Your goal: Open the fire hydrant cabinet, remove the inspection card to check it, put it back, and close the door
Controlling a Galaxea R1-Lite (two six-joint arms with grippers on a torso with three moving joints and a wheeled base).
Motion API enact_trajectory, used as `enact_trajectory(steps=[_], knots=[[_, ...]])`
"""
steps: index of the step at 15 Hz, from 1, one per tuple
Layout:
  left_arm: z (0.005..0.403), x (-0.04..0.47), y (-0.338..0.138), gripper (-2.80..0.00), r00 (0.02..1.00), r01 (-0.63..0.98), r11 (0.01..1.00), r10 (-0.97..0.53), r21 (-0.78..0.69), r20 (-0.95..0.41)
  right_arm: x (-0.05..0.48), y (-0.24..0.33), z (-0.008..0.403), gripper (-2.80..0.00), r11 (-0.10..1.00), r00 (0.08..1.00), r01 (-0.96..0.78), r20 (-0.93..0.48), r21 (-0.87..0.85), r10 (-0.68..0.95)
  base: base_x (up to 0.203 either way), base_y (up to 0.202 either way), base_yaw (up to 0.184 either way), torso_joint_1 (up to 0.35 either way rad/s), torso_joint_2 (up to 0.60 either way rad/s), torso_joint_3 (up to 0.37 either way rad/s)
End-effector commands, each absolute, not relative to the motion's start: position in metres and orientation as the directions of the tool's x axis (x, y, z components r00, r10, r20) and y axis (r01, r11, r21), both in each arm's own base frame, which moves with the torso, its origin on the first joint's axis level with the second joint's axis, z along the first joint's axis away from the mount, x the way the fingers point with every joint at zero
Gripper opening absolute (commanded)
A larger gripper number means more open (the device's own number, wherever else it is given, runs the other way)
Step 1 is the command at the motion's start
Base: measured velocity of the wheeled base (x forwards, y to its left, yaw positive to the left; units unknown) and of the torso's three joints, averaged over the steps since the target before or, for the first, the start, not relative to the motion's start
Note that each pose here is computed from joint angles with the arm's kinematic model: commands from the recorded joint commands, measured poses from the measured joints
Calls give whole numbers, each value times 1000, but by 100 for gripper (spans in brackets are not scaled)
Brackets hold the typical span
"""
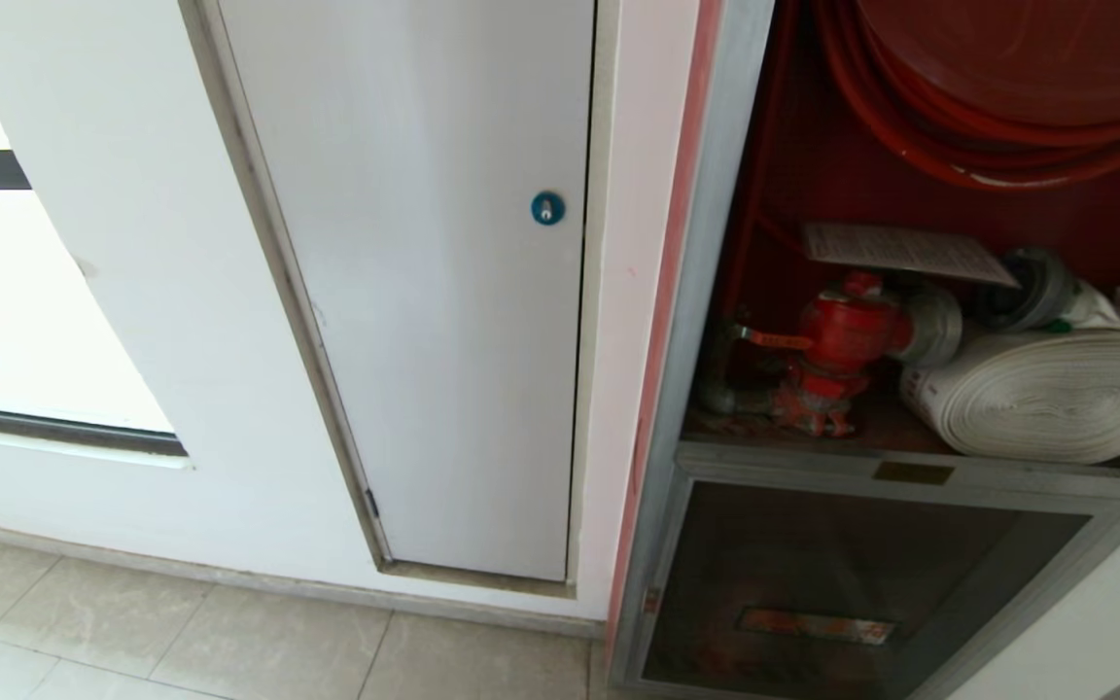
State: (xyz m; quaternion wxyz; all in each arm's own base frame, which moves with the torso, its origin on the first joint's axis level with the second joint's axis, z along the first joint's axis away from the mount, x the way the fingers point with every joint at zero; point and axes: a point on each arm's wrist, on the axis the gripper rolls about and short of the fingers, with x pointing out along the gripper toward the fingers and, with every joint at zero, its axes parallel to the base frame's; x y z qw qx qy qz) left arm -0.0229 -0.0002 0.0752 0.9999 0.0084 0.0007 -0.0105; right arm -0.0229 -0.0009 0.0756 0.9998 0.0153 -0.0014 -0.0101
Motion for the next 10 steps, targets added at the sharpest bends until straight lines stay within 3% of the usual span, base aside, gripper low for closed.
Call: enact_trajectory(steps=[1,10], knots=[[75,-23,0,-280,1000,22,1000,-21,17,-3,-23,-1,76,-280,999,1000,20,3,31,-20,-198,0,2,7,5,2],[75,-23,0,-280,1000,22,1000,-21,17,-3,-23,-1,76,-280,999,1000,20,3,32,-20,-196,0,2,2,2,3]])
